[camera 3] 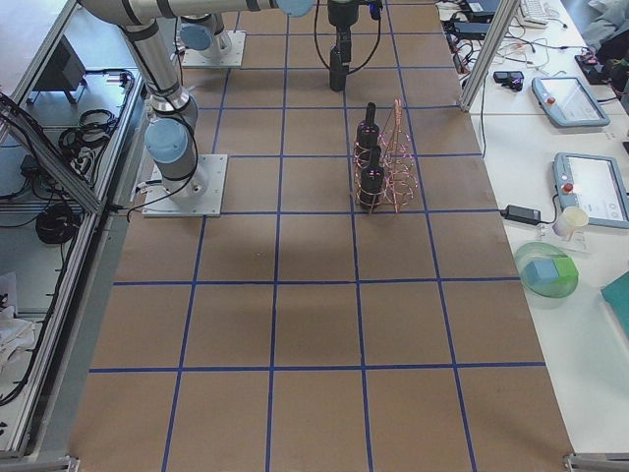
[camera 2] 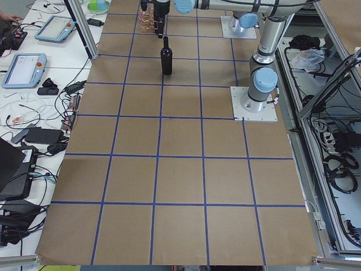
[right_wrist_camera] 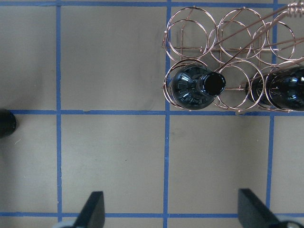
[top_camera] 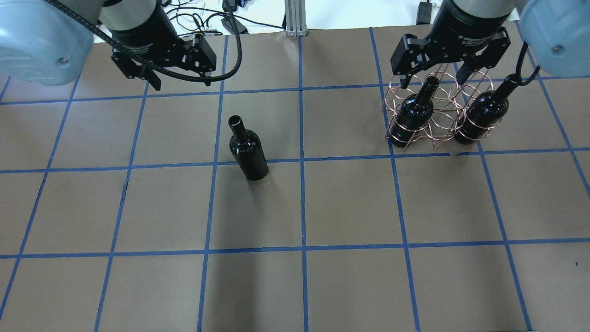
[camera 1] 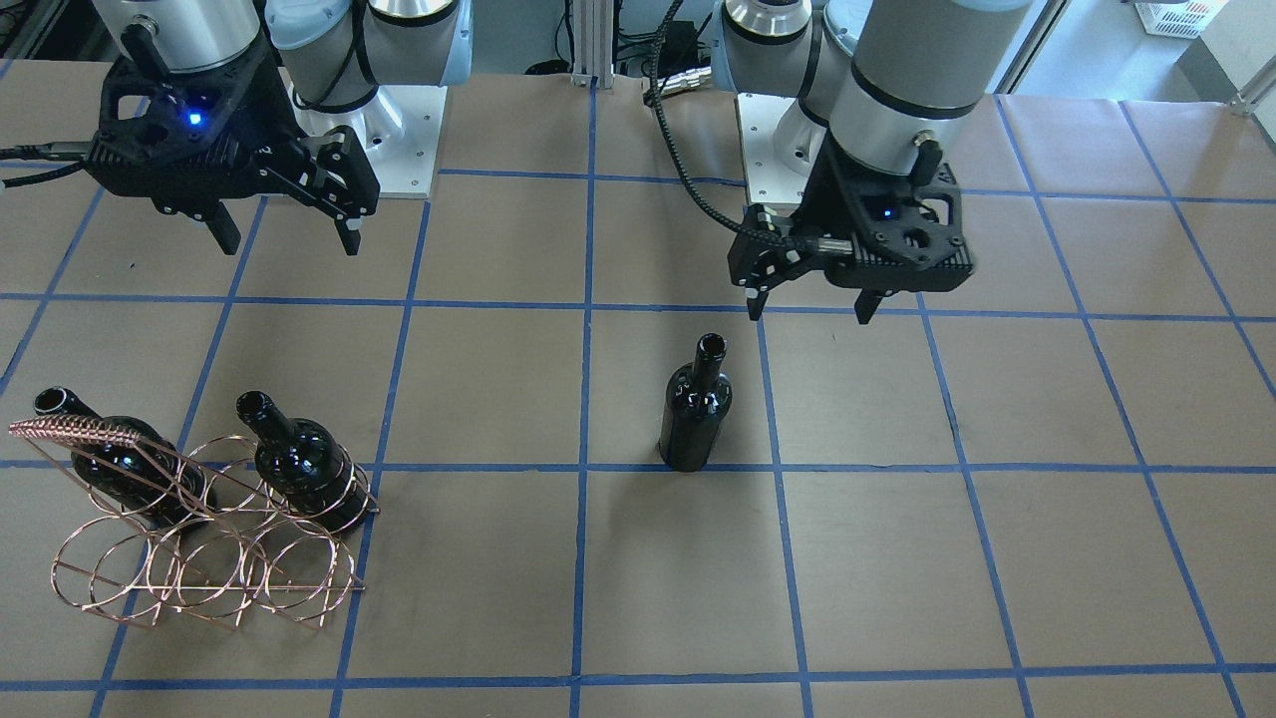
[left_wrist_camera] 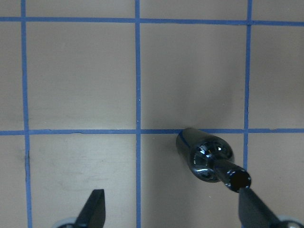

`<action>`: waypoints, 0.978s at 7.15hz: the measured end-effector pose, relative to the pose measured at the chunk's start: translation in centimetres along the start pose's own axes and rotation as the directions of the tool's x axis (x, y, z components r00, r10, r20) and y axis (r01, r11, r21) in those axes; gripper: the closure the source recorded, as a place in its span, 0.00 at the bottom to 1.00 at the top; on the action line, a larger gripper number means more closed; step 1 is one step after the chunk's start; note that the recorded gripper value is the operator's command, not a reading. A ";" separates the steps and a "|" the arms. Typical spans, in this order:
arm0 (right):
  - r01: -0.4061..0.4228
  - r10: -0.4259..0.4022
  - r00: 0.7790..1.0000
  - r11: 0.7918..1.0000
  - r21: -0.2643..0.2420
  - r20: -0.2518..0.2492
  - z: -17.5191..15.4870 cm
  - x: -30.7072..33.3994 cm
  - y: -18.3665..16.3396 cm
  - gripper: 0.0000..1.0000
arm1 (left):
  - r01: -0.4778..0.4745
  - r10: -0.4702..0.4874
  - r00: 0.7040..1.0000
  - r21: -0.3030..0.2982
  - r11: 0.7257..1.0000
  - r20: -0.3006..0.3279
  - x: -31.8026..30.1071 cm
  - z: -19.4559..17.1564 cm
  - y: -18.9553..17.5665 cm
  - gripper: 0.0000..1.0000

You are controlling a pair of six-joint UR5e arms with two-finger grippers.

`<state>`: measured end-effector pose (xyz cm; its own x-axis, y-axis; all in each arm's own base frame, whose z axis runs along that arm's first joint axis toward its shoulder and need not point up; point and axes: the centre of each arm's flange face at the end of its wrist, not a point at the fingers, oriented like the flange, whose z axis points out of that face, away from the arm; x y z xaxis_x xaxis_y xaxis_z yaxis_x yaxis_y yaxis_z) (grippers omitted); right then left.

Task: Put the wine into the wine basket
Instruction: 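Open the left gripper and raise it away from the bottle, then move the right gripper over the standing bottle and grasp its neck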

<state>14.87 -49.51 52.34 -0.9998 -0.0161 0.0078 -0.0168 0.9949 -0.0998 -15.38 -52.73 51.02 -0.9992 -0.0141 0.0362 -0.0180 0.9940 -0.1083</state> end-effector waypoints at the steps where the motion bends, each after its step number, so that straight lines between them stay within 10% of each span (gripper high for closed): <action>1: 0.001 -0.001 1.000 1.000 0.002 0.016 -0.1 -0.3 -0.1 0.00 | -0.003 0.003 1.000 0.004 1.000 0.004 -1.4 -1.2 0.5 0.00; 7: -0.070 0.070 0.997 0.997 -0.015 0.007 3.7 -15.9 -2.0 0.00 | 0.087 -0.088 0.996 0.009 0.996 0.027 -8.5 -3.6 1.4 0.00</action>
<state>30.79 -51.64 48.73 -0.9986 0.0533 -0.0066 0.0537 0.9949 -0.0854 -6.77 -50.79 54.10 -0.9944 -0.1040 0.0185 -0.1055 0.9879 -0.1134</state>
